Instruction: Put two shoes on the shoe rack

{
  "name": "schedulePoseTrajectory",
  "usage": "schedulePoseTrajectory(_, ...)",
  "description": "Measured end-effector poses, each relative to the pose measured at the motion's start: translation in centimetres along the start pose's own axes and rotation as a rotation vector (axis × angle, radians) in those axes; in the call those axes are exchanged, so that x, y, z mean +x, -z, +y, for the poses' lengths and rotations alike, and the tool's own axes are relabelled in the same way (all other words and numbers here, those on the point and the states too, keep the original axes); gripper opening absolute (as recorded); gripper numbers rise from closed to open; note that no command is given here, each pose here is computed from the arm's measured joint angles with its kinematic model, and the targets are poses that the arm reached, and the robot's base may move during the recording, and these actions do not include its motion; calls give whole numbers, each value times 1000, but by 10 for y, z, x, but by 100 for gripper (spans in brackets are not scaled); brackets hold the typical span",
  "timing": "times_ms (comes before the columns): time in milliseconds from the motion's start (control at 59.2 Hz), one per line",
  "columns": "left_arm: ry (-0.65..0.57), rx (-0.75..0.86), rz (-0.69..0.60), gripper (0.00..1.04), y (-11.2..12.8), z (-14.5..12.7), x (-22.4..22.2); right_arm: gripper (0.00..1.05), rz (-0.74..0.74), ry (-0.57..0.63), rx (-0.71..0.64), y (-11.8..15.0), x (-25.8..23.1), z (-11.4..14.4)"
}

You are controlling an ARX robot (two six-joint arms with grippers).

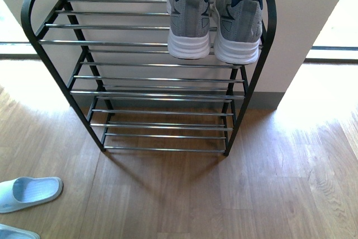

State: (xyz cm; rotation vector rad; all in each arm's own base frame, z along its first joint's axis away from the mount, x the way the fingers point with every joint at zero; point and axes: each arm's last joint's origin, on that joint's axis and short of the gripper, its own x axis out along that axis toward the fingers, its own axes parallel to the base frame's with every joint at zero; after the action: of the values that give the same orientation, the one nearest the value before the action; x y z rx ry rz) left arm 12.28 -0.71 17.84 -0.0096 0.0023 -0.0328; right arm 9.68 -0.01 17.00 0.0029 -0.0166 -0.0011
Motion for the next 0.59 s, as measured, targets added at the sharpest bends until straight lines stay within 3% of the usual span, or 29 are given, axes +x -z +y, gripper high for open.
schedulePoseTrajectory(592,-30,3,-19,1,7,6,-13,96,1,0,0,0,0,0)
